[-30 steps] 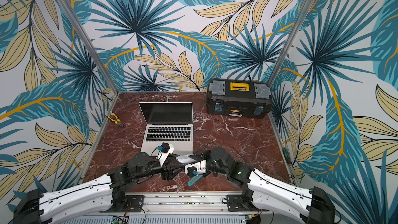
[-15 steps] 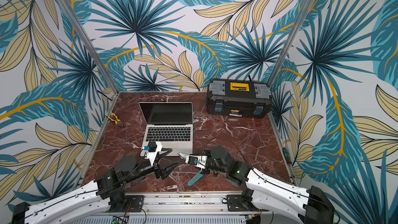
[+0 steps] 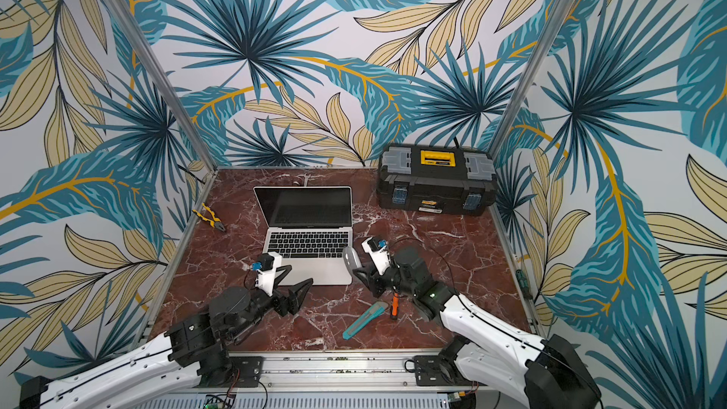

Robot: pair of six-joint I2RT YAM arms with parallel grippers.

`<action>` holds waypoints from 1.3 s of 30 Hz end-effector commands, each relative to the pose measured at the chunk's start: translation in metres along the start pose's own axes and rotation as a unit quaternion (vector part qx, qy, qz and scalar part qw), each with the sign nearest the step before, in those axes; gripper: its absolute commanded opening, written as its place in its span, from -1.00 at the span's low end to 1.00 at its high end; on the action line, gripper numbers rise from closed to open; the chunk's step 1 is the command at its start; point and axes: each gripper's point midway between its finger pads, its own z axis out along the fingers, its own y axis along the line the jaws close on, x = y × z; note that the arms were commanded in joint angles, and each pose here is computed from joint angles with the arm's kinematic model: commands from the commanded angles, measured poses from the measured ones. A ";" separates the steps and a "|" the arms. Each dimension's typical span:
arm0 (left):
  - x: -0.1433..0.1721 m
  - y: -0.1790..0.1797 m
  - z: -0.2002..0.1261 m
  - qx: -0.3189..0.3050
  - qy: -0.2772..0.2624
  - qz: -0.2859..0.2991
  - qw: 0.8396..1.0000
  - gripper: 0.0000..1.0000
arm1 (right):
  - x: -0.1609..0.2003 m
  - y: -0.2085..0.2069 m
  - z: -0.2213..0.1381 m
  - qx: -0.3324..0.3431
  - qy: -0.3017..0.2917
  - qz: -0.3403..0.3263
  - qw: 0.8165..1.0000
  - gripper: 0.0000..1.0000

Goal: Remove the wireless mouse receiver from the laptop
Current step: Pick up the mouse from the center of the board, then place the mouse at the center of the board.

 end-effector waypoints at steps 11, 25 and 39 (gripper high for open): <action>0.022 0.027 0.003 -0.058 0.016 -0.013 0.998 0.80 | 0.058 -0.073 0.022 0.060 0.086 0.276 0.955 -0.58; 0.028 0.032 0.004 -0.069 0.035 0.003 0.997 0.85 | 0.074 -0.099 0.030 0.067 0.100 0.333 0.935 -0.34; 0.025 0.032 0.002 -0.071 0.038 0.009 0.997 0.87 | 0.074 -0.138 -0.003 0.166 0.094 0.339 0.921 0.13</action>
